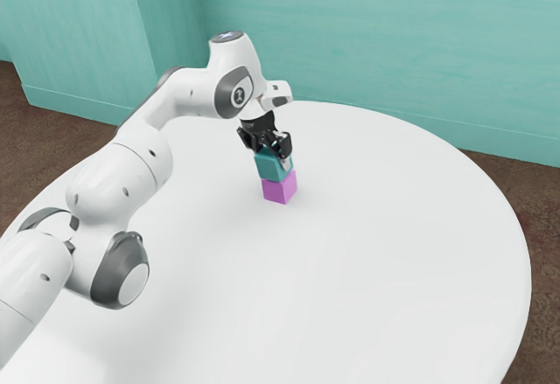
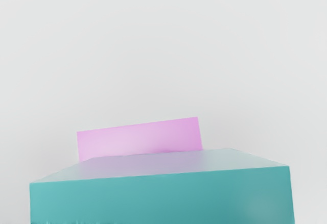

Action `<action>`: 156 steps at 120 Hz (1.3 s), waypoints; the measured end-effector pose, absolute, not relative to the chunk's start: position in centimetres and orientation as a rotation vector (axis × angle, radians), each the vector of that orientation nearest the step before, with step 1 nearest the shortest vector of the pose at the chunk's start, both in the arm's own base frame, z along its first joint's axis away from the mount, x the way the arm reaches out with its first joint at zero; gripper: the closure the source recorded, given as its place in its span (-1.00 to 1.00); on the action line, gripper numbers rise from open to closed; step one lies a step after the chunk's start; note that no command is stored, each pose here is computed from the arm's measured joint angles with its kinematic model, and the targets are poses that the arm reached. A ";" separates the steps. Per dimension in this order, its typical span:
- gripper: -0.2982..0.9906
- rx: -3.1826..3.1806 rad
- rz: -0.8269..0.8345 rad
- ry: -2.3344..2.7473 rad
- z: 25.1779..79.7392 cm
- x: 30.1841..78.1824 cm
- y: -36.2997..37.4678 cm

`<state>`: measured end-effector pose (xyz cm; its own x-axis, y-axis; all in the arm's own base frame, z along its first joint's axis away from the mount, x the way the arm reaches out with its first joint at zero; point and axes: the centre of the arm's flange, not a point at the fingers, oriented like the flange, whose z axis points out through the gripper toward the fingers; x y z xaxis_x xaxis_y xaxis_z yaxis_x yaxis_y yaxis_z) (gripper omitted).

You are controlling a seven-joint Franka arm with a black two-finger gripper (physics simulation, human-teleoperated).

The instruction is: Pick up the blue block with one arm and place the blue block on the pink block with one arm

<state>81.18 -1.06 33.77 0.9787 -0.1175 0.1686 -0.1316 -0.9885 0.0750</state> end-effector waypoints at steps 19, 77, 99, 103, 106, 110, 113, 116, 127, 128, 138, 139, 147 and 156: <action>-0.01 3.039 0.266 -0.181 34.0 81.2 -1.3; -0.32 3.023 0.288 -0.155 34.2 81.3 -1.4; -0.43 3.024 0.308 -0.159 36.0 81.1 -1.6; -0.44 3.030 0.331 -0.162 37.9 81.0 -1.6; -0.45 3.038 0.330 -0.163 39.2 80.8 -1.7; -0.46 3.046 0.297 -0.159 40.4 80.6 -2.0; -0.46 3.051 0.266 -0.154 41.1 80.3 -2.1; -0.47 3.055 0.225 -0.140 41.7 79.9 -1.9; -0.48 3.068 0.110 -0.107 44.6 77.6 -1.7; -0.48 3.068 0.102 -0.105 44.9 77.3 -1.7; -0.49 3.059 0.030 -0.082 48.4 73.5 -1.2; -0.49 3.058 0.026 -0.079 48.8 73.1 -1.1; -0.50 3.054 -0.013 -0.060 51.0 69.6 -0.5; -0.50 3.064 -0.025 -0.047 53.0 65.7 -0.1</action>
<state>65.74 -0.07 53.04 0.9994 -0.0315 -0.0154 -0.0303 -0.9966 0.0769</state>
